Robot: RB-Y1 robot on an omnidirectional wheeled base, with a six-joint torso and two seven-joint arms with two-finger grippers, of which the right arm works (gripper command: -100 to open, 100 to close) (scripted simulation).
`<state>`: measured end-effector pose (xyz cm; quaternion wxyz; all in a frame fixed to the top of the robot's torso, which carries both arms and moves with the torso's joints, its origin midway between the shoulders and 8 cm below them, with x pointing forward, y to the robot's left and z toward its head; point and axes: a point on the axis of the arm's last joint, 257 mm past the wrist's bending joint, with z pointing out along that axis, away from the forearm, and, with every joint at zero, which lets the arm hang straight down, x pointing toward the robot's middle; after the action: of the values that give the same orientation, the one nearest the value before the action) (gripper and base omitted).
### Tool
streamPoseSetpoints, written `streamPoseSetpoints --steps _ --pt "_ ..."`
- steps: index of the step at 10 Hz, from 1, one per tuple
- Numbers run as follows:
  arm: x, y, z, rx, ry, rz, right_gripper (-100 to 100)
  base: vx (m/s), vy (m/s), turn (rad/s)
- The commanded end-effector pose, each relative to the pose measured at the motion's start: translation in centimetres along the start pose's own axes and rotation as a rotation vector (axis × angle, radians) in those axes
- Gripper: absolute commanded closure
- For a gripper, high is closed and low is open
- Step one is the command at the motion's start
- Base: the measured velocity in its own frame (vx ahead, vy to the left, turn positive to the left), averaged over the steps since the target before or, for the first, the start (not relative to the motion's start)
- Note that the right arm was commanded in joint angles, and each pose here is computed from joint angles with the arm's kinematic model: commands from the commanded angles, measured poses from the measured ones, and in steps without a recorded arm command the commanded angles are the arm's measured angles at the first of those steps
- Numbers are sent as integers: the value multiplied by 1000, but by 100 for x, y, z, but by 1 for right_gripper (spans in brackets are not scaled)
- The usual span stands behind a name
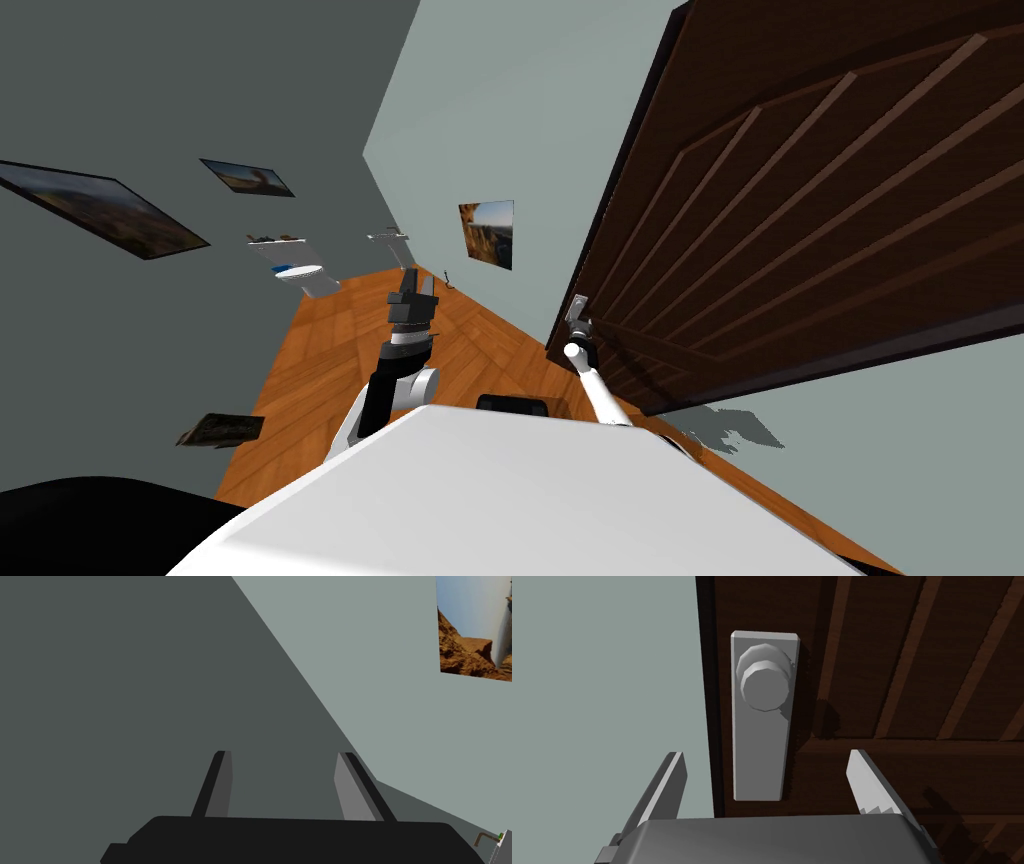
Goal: Pull the door open
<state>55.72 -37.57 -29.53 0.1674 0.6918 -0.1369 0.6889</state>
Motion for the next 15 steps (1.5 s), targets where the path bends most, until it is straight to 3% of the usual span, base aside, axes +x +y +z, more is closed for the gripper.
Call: streamPoseSetpoints --steps 1,3,6,7,10,11,12,15 --pt "-30 237 32 -17 -2 0 -100 111 -9 113" --pt "-47 410 53 -29 -3 0 -100 181 -6 87" --pt "-67 878 99 -62 -3 0 -100 153 0 95" --pt "-67 878 99 -62 -3 0 -100 114 -22 55" --pt "-62 1137 118 -79 -2 0 -100 85 -18 50" --pt "-62 1067 121 -75 -3 -1 -100 54 -13 14" --pt "-62 1067 121 -75 -3 -1 100 -12 1 -13" --pt "-62 1067 121 -75 -3 -1 100 -14 2 0"
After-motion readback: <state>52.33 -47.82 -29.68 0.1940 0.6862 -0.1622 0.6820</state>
